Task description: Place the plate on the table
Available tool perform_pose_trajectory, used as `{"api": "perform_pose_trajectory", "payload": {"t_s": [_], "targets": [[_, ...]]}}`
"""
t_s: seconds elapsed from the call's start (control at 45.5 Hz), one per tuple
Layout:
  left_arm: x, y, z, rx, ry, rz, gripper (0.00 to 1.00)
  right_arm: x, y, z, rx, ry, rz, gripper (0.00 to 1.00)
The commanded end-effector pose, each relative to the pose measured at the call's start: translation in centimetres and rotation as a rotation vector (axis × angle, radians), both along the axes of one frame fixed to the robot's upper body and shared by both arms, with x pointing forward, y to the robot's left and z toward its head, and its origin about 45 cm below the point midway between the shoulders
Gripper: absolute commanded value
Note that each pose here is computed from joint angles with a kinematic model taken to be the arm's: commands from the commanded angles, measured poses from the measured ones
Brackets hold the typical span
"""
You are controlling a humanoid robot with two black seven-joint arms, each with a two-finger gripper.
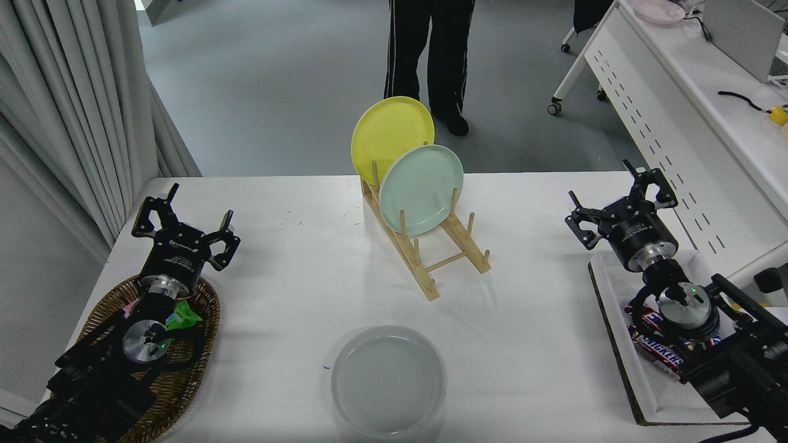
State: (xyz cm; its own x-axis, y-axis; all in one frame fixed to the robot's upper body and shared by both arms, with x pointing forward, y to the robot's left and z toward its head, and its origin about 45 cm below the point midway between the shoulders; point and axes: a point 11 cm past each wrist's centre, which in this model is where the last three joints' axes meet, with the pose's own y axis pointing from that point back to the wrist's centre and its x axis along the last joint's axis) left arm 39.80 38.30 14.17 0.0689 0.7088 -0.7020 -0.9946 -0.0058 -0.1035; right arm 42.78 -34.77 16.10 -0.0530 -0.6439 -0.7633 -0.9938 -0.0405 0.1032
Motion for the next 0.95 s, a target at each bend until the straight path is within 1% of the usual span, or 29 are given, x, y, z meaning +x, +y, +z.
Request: {"api": "perform_pose_trajectory", "payload": {"t_s": [0.0,0.154,0.396,0.923], "targets": [[0.0,0.0,0.0,0.0,0.0,0.0,1.0,-0.9,-0.4,-1.9,0.016,0.023,-0.019,1.0],[0.0,0.0,0.0,0.0,0.0,0.0,1.0,-1.6,-1.2,-4.2,0.045,0.078,-0.083,1.0],[0.0,0.0,0.0,0.0,0.0,0.0,1.0,-0.8,-0.5,-3.5,0.046,0.061,-0.067,1.0],[0.0,0.0,0.0,0.0,-0.001,-0.001,1.0,-0.7,-0.2,-3.4,0.032,0.06,-0.054,1.0]]}}
